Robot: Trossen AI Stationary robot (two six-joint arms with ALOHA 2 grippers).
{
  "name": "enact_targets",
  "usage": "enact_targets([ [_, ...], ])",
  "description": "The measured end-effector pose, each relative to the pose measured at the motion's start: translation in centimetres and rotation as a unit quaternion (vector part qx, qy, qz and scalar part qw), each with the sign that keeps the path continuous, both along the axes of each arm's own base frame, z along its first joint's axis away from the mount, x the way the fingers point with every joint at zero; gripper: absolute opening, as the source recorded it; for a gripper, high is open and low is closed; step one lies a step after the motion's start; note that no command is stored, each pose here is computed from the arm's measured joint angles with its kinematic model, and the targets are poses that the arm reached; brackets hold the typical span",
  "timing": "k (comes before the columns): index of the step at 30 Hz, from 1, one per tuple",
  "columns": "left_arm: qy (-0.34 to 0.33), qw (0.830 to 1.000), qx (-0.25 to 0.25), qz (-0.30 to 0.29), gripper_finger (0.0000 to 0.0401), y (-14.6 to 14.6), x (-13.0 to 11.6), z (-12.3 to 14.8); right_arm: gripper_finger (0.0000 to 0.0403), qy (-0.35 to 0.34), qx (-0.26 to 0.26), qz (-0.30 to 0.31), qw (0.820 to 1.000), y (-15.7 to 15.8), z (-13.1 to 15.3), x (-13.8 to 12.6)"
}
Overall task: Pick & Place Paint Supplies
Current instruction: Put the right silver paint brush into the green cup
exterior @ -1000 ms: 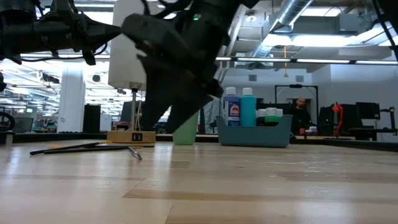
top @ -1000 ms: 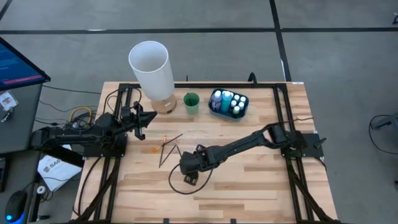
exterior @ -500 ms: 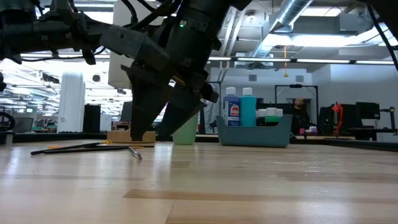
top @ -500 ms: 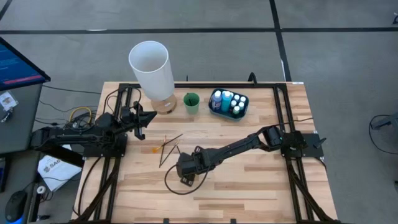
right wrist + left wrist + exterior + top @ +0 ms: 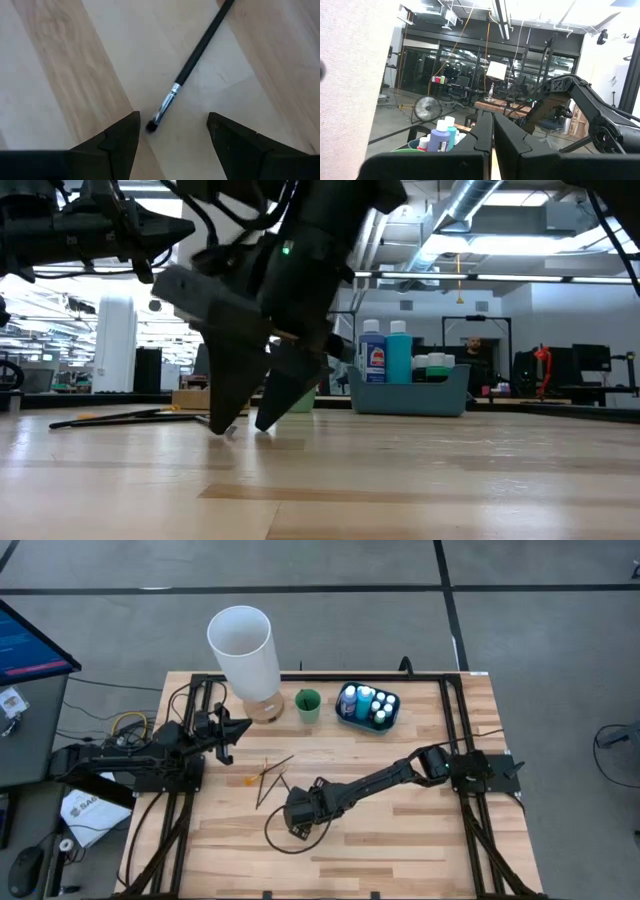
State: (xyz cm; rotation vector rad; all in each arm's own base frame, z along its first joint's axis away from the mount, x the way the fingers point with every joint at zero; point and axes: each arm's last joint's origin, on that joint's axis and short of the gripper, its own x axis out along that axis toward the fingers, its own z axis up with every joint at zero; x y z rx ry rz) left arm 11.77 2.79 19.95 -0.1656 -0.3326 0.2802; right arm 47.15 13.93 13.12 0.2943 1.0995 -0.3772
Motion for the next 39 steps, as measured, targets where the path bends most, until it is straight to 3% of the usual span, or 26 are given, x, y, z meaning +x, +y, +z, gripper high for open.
enact_targets([
  [9,-0.001,1.0,0.0,0.0,0.0002,0.0,0.0,0.0,0.0201,0.018,-0.008,-0.009,1.0,-0.1,-0.6,-0.2],
  [24,-0.001,1.0,0.0,0.0,0.0002,0.0,0.0,0.0,0.0011,0.05,-0.017,-0.007,0.999,-0.4,-0.9,-0.7],
  [33,-0.001,1.0,0.0,0.0,0.0002,0.0,0.0,0.0,0.0003,0.16,-0.039,-0.012,0.986,-1.2,1.2,-3.6],
  [39,-0.001,1.0,0.0,0.0,0.0002,0.0,0.0,0.0,0.0001,0.172,-0.062,0.0,0.983,-2.3,5.2,-5.0],
])
